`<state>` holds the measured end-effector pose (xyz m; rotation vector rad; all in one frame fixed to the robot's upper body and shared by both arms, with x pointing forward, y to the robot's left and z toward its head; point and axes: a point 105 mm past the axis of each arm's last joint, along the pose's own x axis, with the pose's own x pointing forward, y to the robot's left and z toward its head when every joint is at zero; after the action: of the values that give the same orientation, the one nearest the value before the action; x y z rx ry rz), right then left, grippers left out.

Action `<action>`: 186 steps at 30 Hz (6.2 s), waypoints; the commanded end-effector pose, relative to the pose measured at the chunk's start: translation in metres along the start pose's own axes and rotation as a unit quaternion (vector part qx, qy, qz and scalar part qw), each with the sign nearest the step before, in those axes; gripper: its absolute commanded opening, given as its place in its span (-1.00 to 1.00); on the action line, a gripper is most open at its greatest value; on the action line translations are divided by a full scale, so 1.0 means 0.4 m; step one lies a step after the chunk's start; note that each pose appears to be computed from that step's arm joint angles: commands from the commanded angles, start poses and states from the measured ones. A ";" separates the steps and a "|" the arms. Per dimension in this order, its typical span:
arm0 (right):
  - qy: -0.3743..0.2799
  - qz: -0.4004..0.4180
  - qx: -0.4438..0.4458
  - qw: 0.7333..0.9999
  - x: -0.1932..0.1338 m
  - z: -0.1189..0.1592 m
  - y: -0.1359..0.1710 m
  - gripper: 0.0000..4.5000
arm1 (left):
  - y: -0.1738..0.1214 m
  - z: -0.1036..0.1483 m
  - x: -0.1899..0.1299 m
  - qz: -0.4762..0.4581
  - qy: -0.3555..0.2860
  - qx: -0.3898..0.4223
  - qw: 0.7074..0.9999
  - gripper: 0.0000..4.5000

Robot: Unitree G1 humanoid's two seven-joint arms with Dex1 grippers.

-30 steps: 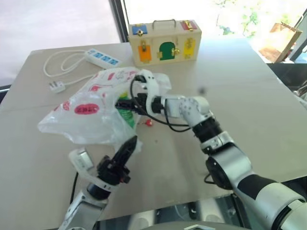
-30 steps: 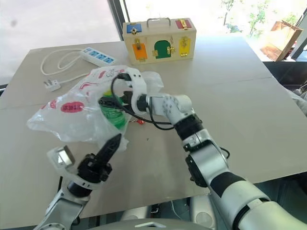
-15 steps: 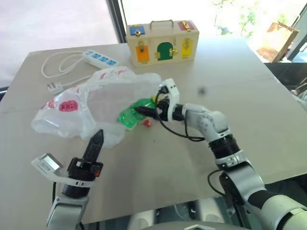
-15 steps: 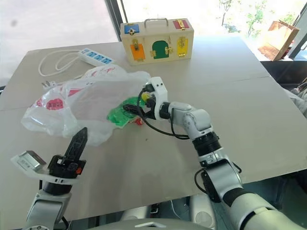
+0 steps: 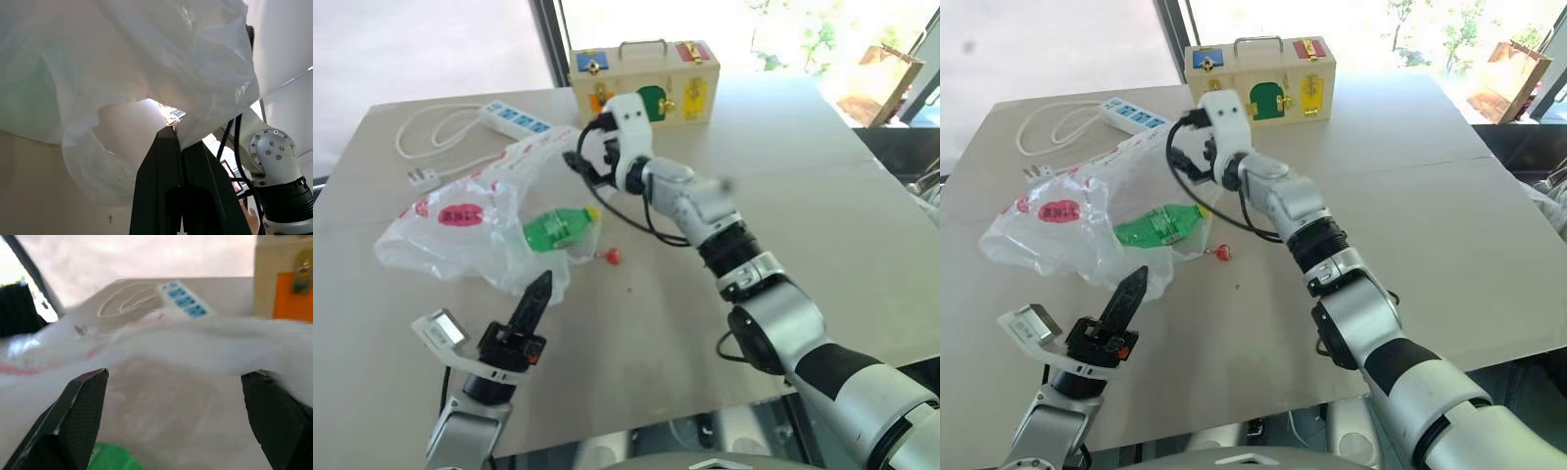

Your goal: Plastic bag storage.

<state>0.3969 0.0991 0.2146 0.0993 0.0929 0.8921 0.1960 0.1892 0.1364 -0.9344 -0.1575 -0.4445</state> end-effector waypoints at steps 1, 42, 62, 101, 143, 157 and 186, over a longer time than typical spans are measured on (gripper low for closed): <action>-0.052 0.126 0.006 0.991 -0.041 0.013 0.096 0.98 | -0.018 0.018 -0.009 -0.003 -0.016 0.012 1.000 -1.00; 0.097 0.143 -0.262 0.949 -0.155 -0.106 -0.040 -0.64 | 0.030 0.052 -0.091 0.061 -0.026 0.020 0.998 -1.00; -0.019 0.161 -0.213 0.963 -0.006 -0.027 0.161 0.66 | 0.001 0.027 -0.070 0.032 -0.004 0.017 0.999 -1.00; -0.031 0.055 -0.145 0.988 -0.101 -0.004 -0.134 0.18 | 0.017 0.018 -0.086 0.046 -0.019 0.029 0.998 -1.00; -0.365 0.206 0.171 0.892 -0.499 0.512 -0.262 -0.96 | -0.315 0.612 0.462 -0.238 -0.175 0.203 0.934 -1.00; -0.330 0.160 0.142 0.919 -0.487 0.463 -0.290 -1.00 | -0.257 0.509 0.469 -0.236 -0.121 0.220 0.939 -0.56; 0.147 -0.022 -0.101 0.984 -0.730 -0.317 -0.352 0.97 | 0.176 0.071 -0.107 0.159 0.213 0.447 0.854 1.00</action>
<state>0.3134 -0.2038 0.0811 -0.1682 0.2870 0.8471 0.1879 0.2578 0.0785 -0.0209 0.2372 -0.2332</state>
